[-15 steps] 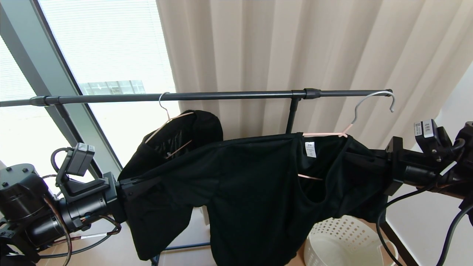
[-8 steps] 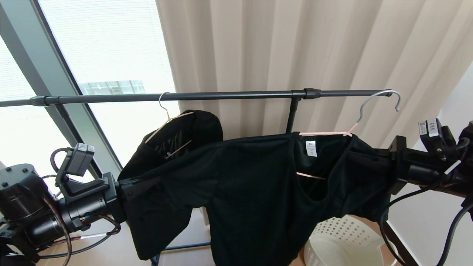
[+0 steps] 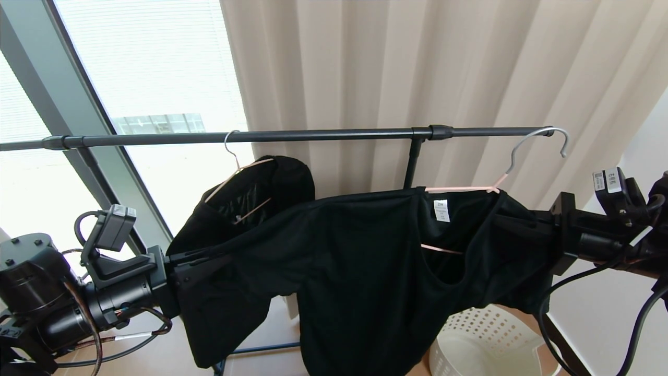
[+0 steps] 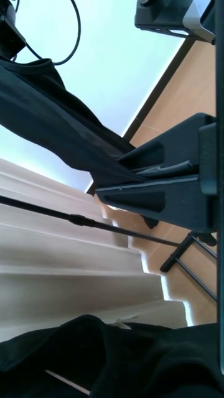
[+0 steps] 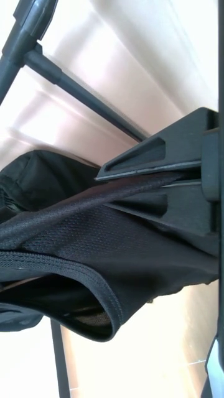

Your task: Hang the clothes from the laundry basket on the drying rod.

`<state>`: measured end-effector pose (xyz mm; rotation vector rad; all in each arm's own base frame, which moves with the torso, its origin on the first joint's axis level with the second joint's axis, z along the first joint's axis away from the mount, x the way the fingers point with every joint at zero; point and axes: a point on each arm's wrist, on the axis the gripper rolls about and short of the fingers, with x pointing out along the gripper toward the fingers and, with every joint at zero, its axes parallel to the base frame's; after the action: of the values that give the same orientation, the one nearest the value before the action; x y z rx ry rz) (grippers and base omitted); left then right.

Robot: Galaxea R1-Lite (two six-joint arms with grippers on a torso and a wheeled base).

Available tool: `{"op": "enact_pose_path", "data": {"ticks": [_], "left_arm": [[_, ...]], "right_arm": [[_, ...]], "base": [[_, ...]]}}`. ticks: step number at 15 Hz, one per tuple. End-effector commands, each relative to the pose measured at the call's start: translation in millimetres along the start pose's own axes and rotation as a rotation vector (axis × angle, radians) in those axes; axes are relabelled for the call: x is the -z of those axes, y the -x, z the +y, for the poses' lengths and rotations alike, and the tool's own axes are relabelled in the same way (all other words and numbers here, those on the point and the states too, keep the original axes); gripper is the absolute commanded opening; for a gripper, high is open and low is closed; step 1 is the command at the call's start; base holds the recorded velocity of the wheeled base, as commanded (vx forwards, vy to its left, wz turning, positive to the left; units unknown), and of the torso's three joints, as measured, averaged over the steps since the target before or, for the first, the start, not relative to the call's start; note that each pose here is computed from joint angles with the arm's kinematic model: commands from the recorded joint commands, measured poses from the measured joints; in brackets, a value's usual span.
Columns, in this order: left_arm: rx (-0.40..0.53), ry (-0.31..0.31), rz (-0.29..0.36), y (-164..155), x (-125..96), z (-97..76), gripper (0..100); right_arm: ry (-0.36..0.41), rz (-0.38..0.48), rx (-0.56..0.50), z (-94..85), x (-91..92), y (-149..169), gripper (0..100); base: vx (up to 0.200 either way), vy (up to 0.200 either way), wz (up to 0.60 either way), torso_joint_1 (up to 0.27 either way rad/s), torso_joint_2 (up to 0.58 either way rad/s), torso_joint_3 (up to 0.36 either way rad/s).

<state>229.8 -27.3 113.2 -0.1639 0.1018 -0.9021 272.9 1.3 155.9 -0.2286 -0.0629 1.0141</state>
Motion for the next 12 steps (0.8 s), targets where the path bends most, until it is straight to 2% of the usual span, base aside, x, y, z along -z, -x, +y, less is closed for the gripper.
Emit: {"op": "enact_pose_path", "data": {"ticks": [1, 5, 8, 9, 10, 12], "left_arm": [[0.000, 0.002, 0.001, 0, 0, 0.1, 100], [0.002, 0.000, -0.001, 1, 0, -1.9, 100], [0.035, -0.016, -0.011, -1, -5, -10.7, 100], [0.067, -0.024, -0.018, -5, -7, -18.5, 100], [0.074, -0.020, -0.020, -5, -8, -20.7, 100], [0.120, 0.030, -0.046, -10, -17, -34.4, 100]], "right_arm": [[0.000, 0.001, 0.000, -0.1, 0.4, 0, 0], [-0.020, 0.011, -0.008, -0.9, 7.2, -3, 0], [-0.024, 0.013, -0.007, 0.0, 7.7, -2, 0], [-0.032, 0.017, -0.008, 1.0, 9.9, -2, 0], [-0.036, 0.018, -0.015, 1.9, 10.8, -4, 0], [-0.082, 0.034, -0.116, 16.3, 24.6, -31, 0]], "base": [[0.000, 0.000, 0.00, 0.000, 0.00, 0.000], [0.000, 0.000, 0.00, 0.000, 0.00, 0.000], [0.000, 0.000, 0.00, 0.000, 0.00, 0.000], [0.000, 0.000, 0.00, 0.000, 0.00, 0.000], [0.000, 0.000, 0.00, 0.000, 0.00, 0.000], [0.000, 0.000, 0.00, 0.000, 0.00, 0.000]]}}
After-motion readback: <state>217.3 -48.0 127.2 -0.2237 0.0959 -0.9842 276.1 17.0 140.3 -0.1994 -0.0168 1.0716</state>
